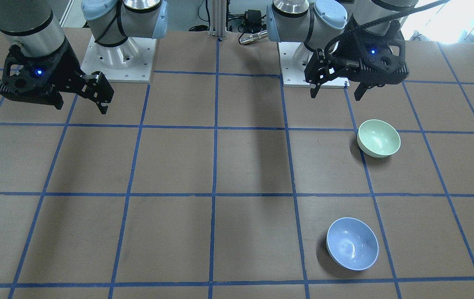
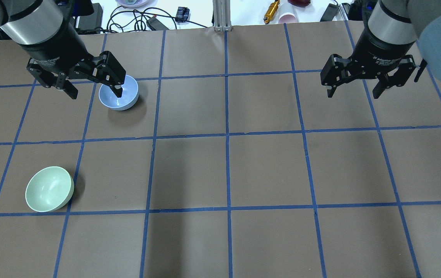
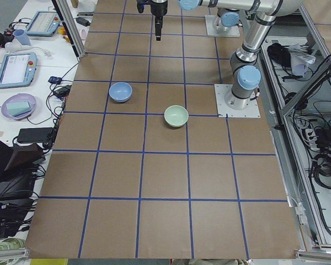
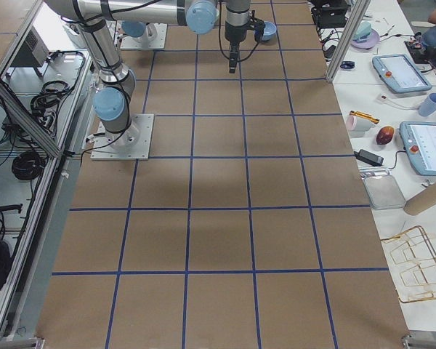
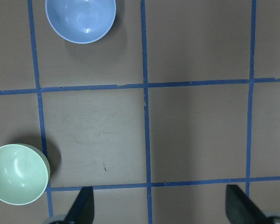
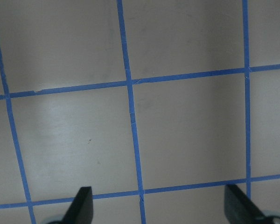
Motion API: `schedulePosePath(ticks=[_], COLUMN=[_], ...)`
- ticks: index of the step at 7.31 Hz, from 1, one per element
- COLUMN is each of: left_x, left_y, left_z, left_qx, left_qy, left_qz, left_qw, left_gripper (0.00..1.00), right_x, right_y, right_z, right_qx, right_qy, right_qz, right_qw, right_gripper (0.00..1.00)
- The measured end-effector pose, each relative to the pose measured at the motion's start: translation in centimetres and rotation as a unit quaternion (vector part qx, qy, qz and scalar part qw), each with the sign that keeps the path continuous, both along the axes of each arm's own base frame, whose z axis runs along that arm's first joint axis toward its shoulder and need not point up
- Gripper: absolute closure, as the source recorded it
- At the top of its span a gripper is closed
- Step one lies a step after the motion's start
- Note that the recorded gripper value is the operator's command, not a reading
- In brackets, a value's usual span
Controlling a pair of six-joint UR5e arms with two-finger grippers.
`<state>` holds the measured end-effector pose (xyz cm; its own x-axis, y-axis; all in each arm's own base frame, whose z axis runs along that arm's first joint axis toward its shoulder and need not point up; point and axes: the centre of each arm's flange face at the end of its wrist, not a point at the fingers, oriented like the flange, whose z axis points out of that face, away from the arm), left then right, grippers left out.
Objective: Stack green bowl on blue bowl
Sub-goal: 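Move the left gripper from the blue bowl toward the pale green bowl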
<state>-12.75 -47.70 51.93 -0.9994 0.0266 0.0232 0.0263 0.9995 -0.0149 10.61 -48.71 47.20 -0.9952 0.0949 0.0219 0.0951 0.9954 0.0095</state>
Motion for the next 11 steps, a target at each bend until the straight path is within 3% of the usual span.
schedulePosePath(ticks=[8,11], left_x=[0.4,5.3], left_y=[0.2,-0.7], left_z=[-0.3,-1.4], left_qx=[0.016,0.031], left_qy=[-0.002,0.0], left_qz=[0.002,-0.013], left_qw=[0.9999,0.9994], left_gripper=[0.0,0.0], right_x=[0.0,0.0], right_y=[0.0,0.0], right_z=[0.0,0.0], right_qx=[0.0,0.0], right_qy=[0.0,0.0], right_qz=[0.0,0.0], right_qw=[1.0,1.0], right_gripper=[0.0,0.0])
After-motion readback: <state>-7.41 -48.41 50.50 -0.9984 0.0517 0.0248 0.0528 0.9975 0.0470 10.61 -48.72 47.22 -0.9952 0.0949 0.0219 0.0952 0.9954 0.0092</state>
